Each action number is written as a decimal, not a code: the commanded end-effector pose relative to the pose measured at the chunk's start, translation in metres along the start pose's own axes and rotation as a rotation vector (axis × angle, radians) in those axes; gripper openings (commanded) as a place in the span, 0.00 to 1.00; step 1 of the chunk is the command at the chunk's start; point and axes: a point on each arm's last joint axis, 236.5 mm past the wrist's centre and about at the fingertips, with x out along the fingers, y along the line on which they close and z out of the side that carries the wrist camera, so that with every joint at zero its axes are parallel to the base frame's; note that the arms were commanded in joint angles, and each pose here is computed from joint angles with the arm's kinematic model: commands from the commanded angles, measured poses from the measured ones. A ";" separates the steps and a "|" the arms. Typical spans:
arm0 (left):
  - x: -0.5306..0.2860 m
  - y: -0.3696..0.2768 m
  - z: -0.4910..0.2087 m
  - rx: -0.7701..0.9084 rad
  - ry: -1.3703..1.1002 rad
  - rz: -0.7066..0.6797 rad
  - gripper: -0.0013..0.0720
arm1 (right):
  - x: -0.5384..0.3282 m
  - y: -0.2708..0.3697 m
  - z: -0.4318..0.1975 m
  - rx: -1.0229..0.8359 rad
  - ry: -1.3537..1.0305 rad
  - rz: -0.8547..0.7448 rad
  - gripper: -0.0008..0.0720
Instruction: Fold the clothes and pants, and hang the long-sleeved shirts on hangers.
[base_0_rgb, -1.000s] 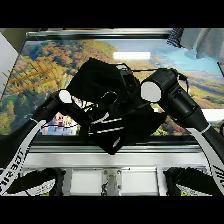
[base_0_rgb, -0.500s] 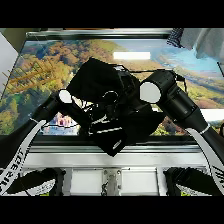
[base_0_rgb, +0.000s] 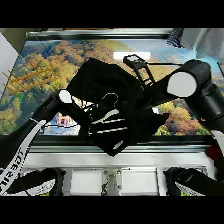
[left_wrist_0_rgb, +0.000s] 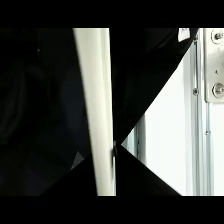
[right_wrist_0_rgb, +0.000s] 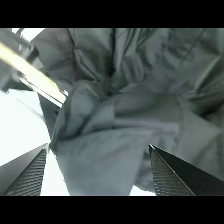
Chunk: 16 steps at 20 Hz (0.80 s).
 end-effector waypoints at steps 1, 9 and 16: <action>0.000 0.000 0.000 0.000 0.000 0.000 0.03 | -0.017 -0.006 -0.017 -0.247 0.041 0.065 0.95; 0.000 0.000 -0.001 0.000 0.003 0.000 0.03 | -0.021 -0.013 0.010 -0.332 -0.081 0.089 0.95; 0.000 -0.003 -0.002 0.000 0.007 -0.014 0.03 | -0.053 -0.044 -0.009 -0.522 -0.240 0.377 0.95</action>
